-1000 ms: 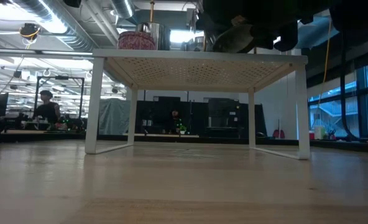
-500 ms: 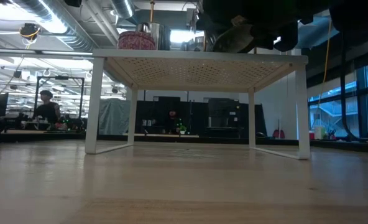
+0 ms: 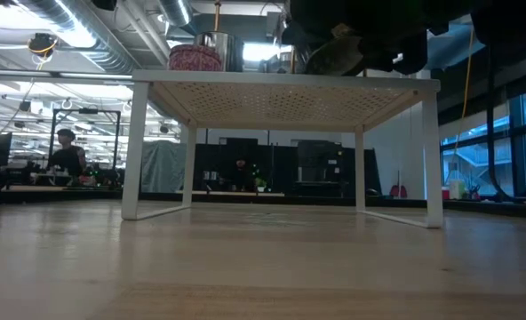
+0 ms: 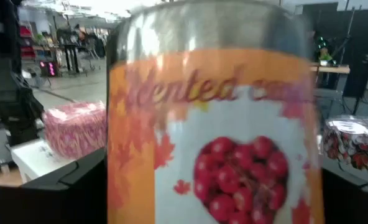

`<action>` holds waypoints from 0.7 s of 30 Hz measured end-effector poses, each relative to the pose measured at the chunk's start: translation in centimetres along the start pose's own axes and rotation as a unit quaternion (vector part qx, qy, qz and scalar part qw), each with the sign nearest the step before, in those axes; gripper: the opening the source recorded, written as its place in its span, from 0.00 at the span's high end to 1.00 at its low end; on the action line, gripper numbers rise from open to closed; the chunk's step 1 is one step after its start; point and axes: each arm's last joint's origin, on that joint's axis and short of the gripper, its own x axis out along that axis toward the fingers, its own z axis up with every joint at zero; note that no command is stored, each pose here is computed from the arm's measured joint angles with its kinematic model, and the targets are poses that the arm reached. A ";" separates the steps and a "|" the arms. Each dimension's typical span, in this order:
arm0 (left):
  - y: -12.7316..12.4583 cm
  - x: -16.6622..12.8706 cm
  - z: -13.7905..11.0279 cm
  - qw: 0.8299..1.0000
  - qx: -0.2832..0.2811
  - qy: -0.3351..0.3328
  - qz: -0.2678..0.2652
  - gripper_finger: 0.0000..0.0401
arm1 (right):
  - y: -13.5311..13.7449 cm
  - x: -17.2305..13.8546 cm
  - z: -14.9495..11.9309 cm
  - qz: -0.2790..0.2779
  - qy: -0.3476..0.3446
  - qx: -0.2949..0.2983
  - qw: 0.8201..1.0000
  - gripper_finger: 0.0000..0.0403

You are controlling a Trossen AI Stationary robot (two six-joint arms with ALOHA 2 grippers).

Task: Pick & Place candle stick holders
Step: Put the big silver scented candle on the shelf

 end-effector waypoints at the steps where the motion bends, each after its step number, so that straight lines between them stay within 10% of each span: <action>1: 0.0 0.0 0.0 1.000 0.000 0.000 0.000 0.57 | 0.0 0.0 -0.1 -0.001 0.000 -0.002 1.000 0.08; 21: 0.0 0.0 0.0 1.000 0.000 0.000 0.000 0.57 | 0.0 0.0 -0.8 -0.016 0.007 -0.010 1.000 0.10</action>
